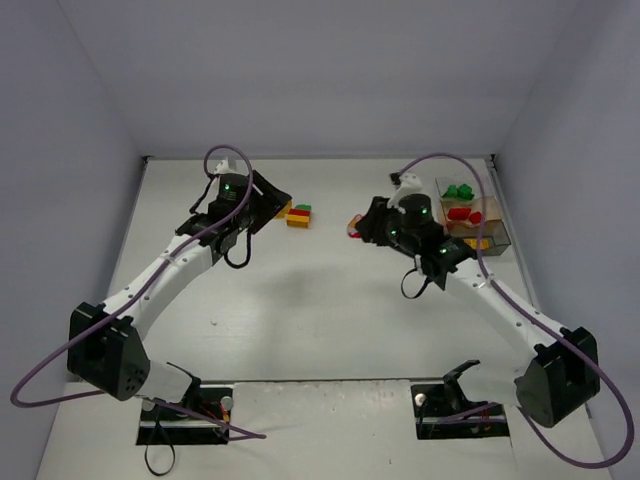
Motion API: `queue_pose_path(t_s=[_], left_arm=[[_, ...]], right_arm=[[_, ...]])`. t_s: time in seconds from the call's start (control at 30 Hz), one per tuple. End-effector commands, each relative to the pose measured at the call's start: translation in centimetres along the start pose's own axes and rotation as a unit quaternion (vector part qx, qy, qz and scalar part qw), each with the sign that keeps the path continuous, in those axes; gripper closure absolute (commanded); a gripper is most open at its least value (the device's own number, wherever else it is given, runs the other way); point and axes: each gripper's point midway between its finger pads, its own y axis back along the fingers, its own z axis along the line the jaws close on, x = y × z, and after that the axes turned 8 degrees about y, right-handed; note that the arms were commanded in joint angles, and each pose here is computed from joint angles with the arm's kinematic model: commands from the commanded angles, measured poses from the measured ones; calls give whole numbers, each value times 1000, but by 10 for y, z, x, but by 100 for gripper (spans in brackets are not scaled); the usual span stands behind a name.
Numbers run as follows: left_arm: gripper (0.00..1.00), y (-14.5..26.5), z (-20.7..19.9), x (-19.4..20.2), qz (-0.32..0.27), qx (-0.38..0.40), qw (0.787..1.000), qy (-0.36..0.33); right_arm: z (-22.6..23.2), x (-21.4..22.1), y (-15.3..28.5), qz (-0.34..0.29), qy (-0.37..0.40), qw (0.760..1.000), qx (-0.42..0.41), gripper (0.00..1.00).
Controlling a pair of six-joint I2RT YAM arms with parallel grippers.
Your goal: Sort the legos into containers by color
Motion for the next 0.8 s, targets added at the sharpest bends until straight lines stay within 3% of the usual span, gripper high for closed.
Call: queue_pose_path(t_s=[0.0,0.07,0.17,0.37,0.5,0.77], left_arm=[[100,22,-14,-16,-26,27,997,-70],[100,29,-1,-14,-22,24,992,-124],[100,43,11,-16,-24,17,979,-202],[100,65,27,-30,-52,19,932,-357],[100,68,37,-36,-73,19,911,-406],[100,63,45,-37,-87,16,900,-427]], right_arm=[[-86,-53,21,-60,-33,990,126,100],[-141,-55,26,-51,-64,979,186,100],[-185,-54,26,-31,-100,969,225,100],[-276,-53,21,-10,-164,937,308,100],[-320,-35,11,18,-204,920,334,100],[-371,-28,5,27,-242,905,348,100]])
